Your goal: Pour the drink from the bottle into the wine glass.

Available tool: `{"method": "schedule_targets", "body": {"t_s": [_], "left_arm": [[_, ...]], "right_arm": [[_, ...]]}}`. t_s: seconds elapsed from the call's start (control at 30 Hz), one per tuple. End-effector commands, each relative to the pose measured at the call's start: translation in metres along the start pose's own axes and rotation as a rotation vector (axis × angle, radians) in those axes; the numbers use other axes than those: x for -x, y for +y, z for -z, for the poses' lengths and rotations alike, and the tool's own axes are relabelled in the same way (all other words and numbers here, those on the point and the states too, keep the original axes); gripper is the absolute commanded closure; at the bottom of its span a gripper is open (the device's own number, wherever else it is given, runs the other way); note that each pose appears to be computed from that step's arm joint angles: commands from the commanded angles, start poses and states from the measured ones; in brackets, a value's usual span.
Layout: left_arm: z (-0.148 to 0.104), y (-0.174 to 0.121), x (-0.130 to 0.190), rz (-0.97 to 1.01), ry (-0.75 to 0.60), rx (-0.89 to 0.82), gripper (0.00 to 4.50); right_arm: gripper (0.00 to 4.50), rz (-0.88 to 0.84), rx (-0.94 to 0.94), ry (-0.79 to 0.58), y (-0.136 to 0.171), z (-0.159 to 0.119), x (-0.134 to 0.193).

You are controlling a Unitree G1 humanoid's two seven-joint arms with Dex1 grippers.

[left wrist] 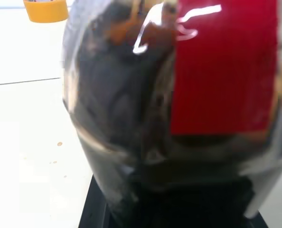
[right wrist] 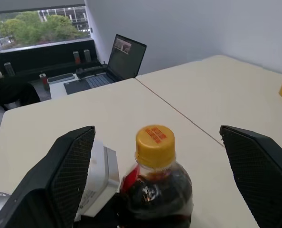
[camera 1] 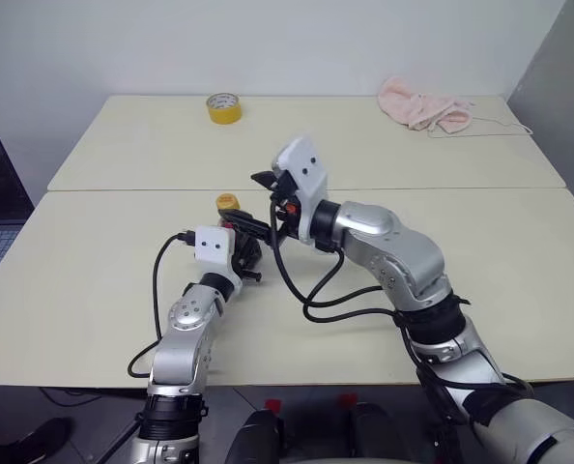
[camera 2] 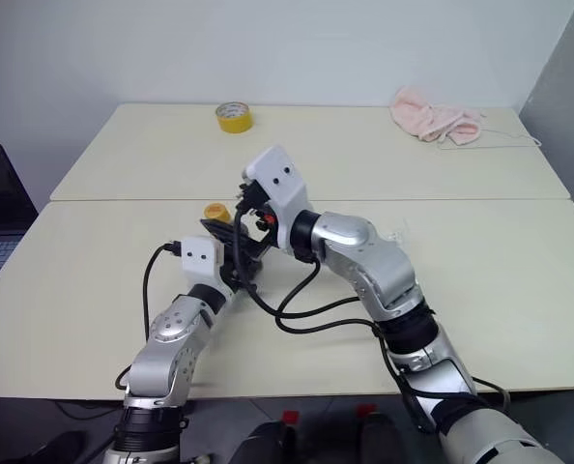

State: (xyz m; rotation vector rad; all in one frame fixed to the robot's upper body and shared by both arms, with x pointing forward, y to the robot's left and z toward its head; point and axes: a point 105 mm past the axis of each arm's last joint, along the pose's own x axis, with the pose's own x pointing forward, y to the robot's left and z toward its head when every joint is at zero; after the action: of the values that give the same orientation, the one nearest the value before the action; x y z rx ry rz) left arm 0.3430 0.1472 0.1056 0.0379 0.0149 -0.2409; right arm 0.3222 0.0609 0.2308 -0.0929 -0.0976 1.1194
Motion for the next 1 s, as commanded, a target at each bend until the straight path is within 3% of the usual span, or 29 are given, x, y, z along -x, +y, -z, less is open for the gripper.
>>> {"method": "schedule_targets", "body": {"t_s": [0.03,0.33,0.43,0.7,1.0], "left_arm": [[-0.014,-0.004,-0.001,0.012,-0.058,-0.013,3.60],[-0.013,-0.005,0.000,0.015,-0.054,-0.019,3.60],[-0.013,-0.006,0.000,0.017,-0.054,-0.021,3.63],[-0.013,-0.007,0.001,0.020,-0.055,-0.024,3.64],[-0.012,-0.006,0.005,0.018,-0.046,-0.024,3.66]], "right_arm": [[0.00,-0.015,0.044,-0.023,0.004,-0.007,-0.008],[0.00,-0.002,0.042,0.006,-0.003,0.000,-0.022],[0.60,0.006,0.045,0.005,-0.006,0.000,-0.023],[3.25,0.011,0.072,0.012,-0.008,0.002,-0.025],[3.26,-0.094,0.126,-0.048,-0.004,-0.008,-0.019]]}}
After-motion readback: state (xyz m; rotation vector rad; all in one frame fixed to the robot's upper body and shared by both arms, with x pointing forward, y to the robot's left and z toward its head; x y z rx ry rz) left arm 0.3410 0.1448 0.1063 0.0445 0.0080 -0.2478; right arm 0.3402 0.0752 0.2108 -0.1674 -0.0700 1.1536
